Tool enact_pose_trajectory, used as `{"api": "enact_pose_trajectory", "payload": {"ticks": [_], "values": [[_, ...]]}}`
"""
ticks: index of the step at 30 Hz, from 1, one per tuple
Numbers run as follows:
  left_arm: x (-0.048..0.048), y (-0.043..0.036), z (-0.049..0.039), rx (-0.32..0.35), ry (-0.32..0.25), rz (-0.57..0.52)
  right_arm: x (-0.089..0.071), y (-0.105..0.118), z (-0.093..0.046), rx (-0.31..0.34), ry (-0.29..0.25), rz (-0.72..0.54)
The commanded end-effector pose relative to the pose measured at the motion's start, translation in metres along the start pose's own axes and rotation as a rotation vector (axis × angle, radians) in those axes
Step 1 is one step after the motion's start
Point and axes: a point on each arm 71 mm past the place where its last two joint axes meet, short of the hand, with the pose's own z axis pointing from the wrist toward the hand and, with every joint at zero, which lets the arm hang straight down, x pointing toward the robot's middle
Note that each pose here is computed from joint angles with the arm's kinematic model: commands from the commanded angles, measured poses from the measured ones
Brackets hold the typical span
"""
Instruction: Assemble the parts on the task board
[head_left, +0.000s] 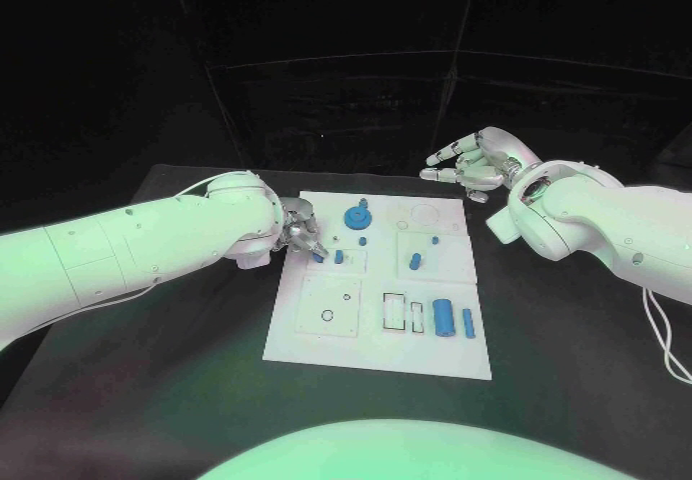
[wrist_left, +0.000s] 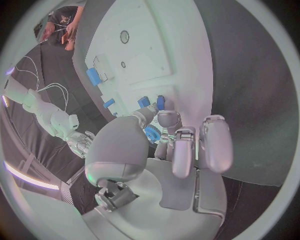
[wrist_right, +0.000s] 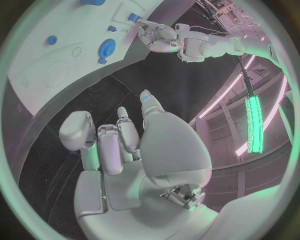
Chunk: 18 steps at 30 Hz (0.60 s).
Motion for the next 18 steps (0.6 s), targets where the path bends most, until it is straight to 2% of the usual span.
{"api": "enact_pose_trajectory", "payload": {"ticks": [1, 18], "values": [[0.0036, 0.0003, 0.0022, -0.017, 0.031, 0.025, 0.0003, 0.0024, 0.0007, -0.014, 0.005, -0.002], [0.0012, -0.0009, 0.008, -0.03, 0.053, 0.039, 0.0007, 0.0026, 0.0014, -0.014, 0.005, -0.002]]}}
